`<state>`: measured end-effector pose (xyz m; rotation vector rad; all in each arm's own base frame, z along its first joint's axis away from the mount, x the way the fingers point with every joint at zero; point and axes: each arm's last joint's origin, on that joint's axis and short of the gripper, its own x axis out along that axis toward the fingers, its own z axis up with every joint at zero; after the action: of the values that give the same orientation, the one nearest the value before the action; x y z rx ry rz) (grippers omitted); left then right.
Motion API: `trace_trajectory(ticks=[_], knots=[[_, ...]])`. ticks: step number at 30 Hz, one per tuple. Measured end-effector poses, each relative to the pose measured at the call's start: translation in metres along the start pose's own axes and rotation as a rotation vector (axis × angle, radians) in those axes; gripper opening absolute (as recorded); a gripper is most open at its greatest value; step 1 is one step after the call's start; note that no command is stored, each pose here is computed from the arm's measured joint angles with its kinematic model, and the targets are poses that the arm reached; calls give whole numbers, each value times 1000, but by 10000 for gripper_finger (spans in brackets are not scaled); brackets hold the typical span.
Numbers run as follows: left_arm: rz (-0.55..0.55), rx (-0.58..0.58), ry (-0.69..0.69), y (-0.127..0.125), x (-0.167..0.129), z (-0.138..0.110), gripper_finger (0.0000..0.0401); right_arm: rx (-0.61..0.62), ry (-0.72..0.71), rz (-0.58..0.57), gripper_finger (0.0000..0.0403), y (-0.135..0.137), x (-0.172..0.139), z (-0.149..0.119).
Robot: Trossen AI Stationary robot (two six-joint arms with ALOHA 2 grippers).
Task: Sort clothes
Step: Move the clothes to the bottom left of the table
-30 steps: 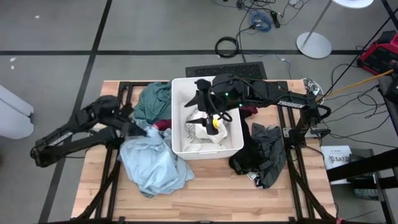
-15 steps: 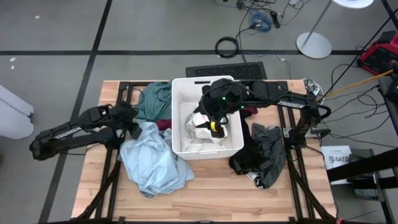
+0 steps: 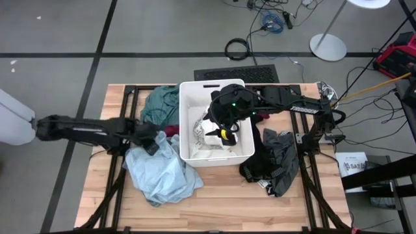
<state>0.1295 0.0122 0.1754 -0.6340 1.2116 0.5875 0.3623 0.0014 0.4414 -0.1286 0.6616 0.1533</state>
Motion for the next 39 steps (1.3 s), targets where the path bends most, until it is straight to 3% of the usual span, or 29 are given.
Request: trace_trajectory(ticks=[7, 15, 22, 25, 28, 36, 39], knots=[[-148, 87, 63, -38, 16, -7, 124, 2, 35, 9, 260, 2, 0, -3], [-210, 4, 135, -76, 27, -38, 124, -34, 86, 32, 260, 8, 0, -7], [-298, -68, 98, -111, 28, -60, 124, -51, 209, 81, 260, 22, -3, -18], [-267, -82, -7, -117, 16, -57, 124, -55, 169, 75, 260, 25, -14, -15], [-169, -68, -89, -113, 1, -49, 124, -63, 104, 50, 260, 22, -30, -11], [29, -62, -113, -91, -61, -33, 124, -6, -9, -60, 260, 2, -88, -16], [88, -52, -182, -81, -91, -27, 124, 7, -48, -89, 260, -4, -98, -23]])
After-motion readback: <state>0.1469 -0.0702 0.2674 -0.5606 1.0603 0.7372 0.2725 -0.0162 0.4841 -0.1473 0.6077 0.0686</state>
